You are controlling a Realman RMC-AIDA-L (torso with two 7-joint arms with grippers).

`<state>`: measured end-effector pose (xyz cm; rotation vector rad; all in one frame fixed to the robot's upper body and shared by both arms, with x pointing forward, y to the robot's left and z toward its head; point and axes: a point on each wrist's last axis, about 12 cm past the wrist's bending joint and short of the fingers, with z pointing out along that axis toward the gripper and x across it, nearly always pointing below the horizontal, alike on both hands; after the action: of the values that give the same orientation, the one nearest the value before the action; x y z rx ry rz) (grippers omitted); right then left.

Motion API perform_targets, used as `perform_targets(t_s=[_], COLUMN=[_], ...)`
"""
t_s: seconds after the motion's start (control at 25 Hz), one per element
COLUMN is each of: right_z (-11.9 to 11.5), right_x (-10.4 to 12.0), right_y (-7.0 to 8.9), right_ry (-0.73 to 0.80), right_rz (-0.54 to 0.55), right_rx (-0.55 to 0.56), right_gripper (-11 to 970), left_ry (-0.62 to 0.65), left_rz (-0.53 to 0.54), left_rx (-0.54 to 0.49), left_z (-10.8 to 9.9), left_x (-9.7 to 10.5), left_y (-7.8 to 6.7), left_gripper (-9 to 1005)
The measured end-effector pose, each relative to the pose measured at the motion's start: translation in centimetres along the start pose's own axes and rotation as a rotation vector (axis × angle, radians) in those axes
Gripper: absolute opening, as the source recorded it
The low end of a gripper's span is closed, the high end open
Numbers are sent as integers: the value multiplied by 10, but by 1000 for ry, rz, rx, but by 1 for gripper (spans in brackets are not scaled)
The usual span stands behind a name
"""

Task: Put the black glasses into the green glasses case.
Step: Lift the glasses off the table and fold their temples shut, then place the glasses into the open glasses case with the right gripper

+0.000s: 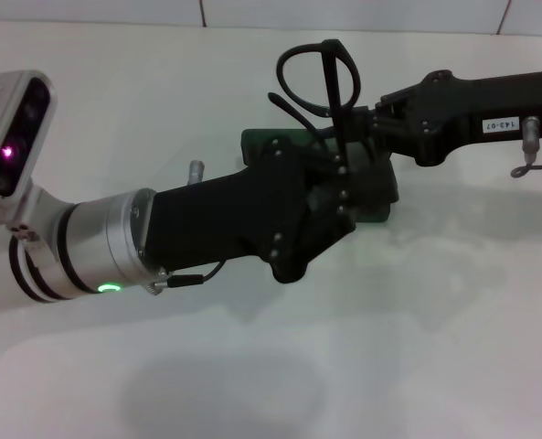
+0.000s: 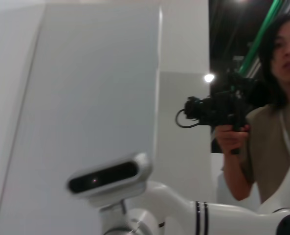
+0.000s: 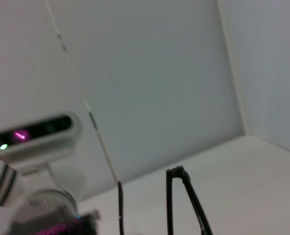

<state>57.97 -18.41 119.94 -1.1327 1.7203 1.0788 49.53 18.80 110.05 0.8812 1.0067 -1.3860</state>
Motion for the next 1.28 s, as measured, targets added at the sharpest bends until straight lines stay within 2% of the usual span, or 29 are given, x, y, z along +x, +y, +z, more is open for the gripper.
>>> perform_targets(t_s=[0.52, 1.04, 1.28], right_z=[3, 3, 2], right_x=[-4, -3, -3], right_y=[10, 11, 6], right_ry=[-36, -41, -44], right_rz=[-35, -44, -40], right_rx=[-104, -112, -89], right_gripper=[37, 37, 37], left_ry=[-22, -28, -43], left_rz=[-25, -32, -39], left_rx=[-115, -131, -140], left_z=[-8, -9, -18], left_x=[2, 3, 4], left_y=[6, 5, -3], left_gripper=[27, 27, 27])
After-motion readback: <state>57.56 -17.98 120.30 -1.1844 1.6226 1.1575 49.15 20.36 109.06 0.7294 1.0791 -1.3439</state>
